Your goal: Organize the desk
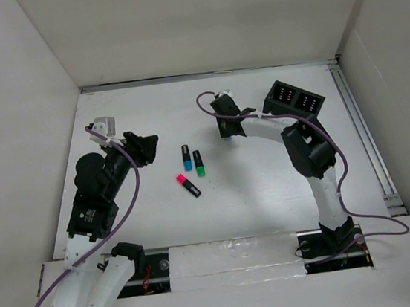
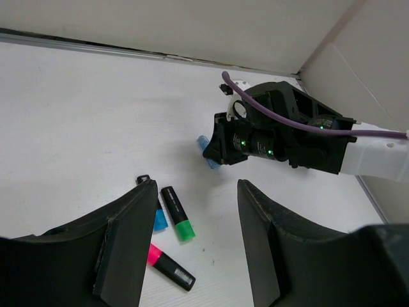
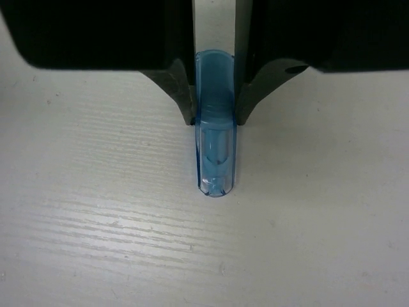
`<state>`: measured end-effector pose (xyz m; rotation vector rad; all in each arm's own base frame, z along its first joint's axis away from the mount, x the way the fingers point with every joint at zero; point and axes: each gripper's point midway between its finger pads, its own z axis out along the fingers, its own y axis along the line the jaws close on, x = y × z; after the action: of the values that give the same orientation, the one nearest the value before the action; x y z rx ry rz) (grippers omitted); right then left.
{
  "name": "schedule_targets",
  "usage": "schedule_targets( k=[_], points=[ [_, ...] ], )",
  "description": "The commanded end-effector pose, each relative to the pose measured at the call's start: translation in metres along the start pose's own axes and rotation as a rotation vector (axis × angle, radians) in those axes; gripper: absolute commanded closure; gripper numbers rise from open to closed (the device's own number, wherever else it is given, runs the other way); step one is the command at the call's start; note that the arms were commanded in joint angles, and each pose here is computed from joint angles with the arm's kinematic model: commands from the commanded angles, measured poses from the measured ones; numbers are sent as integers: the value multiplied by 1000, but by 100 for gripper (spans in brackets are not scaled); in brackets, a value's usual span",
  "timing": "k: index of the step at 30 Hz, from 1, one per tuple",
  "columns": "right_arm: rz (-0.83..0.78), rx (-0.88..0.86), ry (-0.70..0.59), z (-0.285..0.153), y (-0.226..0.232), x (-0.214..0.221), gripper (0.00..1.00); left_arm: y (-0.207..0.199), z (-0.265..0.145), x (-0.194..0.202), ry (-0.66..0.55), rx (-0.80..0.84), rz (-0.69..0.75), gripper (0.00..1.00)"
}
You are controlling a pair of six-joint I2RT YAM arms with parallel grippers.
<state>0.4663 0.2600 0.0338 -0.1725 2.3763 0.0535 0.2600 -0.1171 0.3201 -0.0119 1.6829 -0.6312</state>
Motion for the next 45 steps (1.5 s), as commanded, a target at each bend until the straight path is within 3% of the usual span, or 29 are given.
schedule_targets(
  k=[1, 4, 8, 13, 15, 23, 35, 39, 40, 42, 45],
  points=[
    [-27, 14, 33, 2, 0, 6, 86, -5, 0, -10, -40, 25, 8, 51],
    [-3, -18, 7, -9, 3, 1, 93, -5, 1, -9, -36, 27, 8, 51],
    [98, -89, -199, -57, -7, -61, 93, -5, 1, -8, -34, 28, 7, 51],
    [233, -35, -421, -129, -72, -139, 93, -4, 1, -9, -36, 22, 7, 51],
    [261, 23, -468, -138, -99, -153, 93, -5, 0, -10, -40, 25, 8, 51],
    [373, 223, -494, -136, -207, -161, 92, -5, 1, -10, -38, 25, 8, 51],
    [407, 342, -411, -99, -247, -143, 89, 0, 4, -7, -31, 3, 10, 51],
    [409, 337, -378, -88, -241, -133, 78, 0, 5, -6, -23, 3, 11, 51],
    [410, 342, -382, -90, -238, -133, 73, 0, 5, -7, -26, 3, 11, 51],
    [415, 335, -400, -97, -238, -134, 50, 2, 6, -5, -19, -4, 12, 51],
    [417, 296, -433, -109, -229, -143, 41, 1, 7, -4, -14, 1, 11, 51]
  ],
)
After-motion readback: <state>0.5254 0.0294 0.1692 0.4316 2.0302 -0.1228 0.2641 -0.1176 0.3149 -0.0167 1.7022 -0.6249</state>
